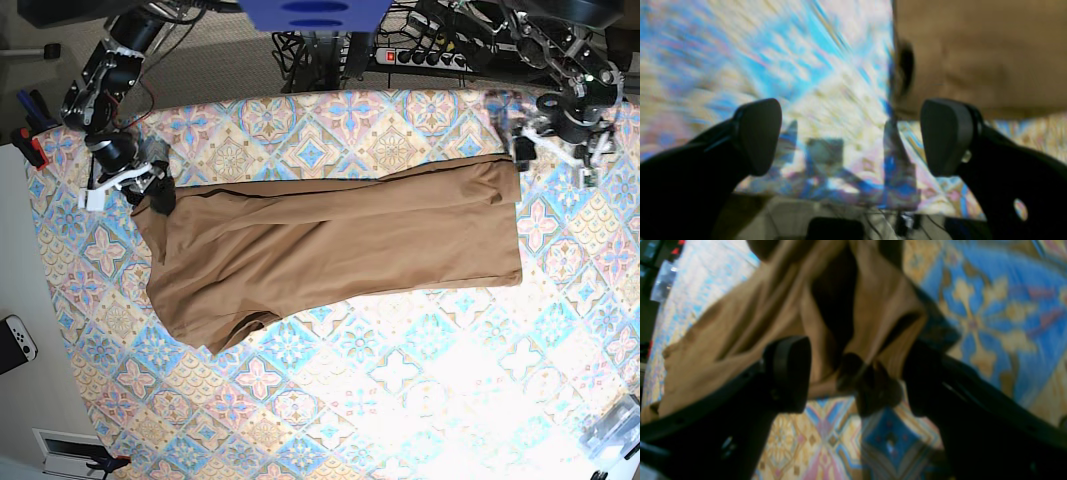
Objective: Layout the t-shirt on the table in an organized manner, then fold the t-shirt properly
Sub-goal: 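Move both grippers to the corners of the shirt's folded edge and grasp, then pull the held edge corners apart with both grippers to straighten the shirt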
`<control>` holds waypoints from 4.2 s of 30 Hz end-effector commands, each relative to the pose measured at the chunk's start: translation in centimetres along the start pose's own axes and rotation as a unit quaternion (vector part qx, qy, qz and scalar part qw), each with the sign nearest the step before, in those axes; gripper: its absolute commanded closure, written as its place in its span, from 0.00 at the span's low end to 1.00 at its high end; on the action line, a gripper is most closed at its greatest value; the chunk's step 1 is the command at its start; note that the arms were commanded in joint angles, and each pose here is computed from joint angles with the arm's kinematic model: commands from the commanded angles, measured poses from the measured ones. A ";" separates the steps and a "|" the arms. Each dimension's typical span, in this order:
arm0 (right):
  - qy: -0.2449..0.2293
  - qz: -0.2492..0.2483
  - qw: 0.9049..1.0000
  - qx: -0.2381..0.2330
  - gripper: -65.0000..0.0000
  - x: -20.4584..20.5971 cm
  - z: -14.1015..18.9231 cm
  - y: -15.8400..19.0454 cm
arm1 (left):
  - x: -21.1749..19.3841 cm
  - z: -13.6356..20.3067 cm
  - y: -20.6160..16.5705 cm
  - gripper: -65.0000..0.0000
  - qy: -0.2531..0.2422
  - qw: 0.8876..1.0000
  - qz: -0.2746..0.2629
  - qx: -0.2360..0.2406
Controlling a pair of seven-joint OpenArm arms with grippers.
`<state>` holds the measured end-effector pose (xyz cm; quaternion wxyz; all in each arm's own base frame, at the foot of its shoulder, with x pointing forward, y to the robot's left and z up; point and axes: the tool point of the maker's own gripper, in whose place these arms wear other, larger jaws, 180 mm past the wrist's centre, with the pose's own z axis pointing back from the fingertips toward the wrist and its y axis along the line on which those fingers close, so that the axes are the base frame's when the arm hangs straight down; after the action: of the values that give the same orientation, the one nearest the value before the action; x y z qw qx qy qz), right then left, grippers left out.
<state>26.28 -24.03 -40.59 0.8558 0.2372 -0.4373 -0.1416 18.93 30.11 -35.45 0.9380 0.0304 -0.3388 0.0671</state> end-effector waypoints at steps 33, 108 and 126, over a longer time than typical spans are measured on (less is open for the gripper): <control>0.032 0.038 0.999 -0.018 1.00 0.0 0.1 -0.6 | -1.5 -7.8 -6.8 0.83 0.069 0.986 -0.017 -0.149; 0.066 0.022 0.998 -0.004 1.00 -2.6 -0.3 -1.5 | -3.9 -6.7 -4.1 1.00 0.134 0.982 -0.045 -0.122; 0.100 0.030 0.992 -0.075 1.00 -1.2 4.2 -6.9 | -5.2 -6.9 -1.6 1.00 0.211 0.967 -0.142 -0.031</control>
<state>21.78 -29.24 -43.43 0.9093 0.1932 -0.3456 -0.1282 21.94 26.65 -43.27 0.9787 -0.0090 -0.1900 -0.0776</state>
